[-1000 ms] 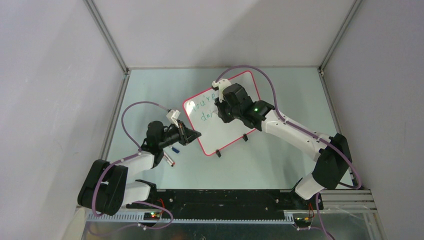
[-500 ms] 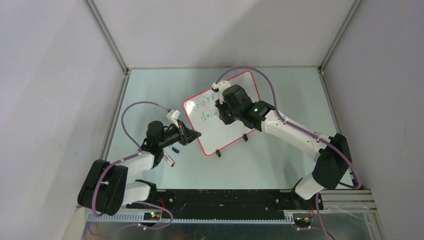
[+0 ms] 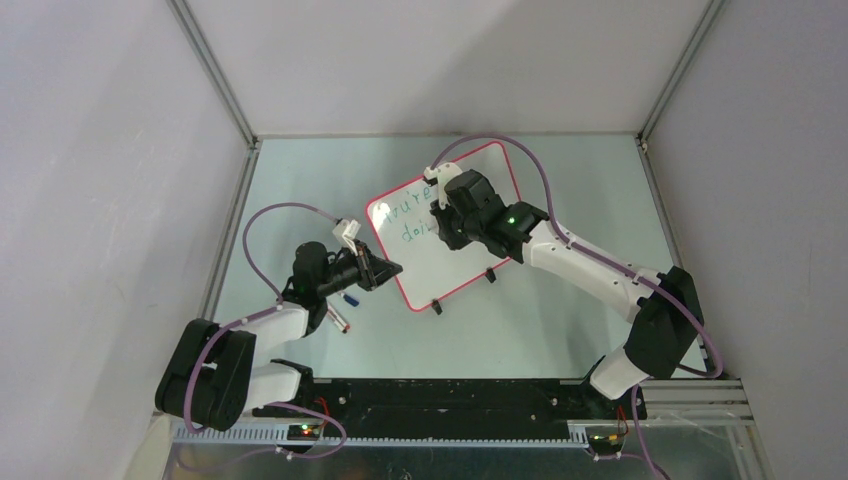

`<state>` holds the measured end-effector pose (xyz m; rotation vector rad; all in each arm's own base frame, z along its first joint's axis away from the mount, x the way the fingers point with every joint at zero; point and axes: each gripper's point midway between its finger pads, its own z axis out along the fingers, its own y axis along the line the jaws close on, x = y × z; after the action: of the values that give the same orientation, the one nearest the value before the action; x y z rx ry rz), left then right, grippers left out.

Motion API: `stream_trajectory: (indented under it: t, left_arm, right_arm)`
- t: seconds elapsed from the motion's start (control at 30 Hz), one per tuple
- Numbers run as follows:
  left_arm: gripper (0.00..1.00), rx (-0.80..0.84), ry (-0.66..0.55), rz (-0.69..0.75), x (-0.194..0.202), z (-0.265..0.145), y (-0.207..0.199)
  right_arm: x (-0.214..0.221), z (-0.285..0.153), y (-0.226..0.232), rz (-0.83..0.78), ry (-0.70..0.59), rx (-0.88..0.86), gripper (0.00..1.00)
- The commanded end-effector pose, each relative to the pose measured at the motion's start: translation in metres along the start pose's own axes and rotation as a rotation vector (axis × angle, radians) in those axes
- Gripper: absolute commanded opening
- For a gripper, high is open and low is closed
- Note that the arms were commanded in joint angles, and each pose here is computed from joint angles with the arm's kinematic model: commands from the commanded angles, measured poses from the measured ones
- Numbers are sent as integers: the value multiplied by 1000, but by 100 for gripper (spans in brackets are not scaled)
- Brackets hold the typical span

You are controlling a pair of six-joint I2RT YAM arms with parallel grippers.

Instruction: Write a sentence on the whiteboard

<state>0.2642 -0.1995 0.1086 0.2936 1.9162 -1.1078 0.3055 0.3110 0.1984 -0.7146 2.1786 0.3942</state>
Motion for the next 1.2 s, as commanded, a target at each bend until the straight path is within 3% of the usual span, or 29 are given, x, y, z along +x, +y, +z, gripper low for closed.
stream_trajectory:
  t: [0.0,1.17]
  left_arm:
    - [7,-85,18,55,6,0,19]
    - [7,-80,20,56,6,-1,18]
  right_arm:
    - [-17,-2,1,-11,-53,-3,0]
    - [-38,-1,-11,-4,-71,40,0]
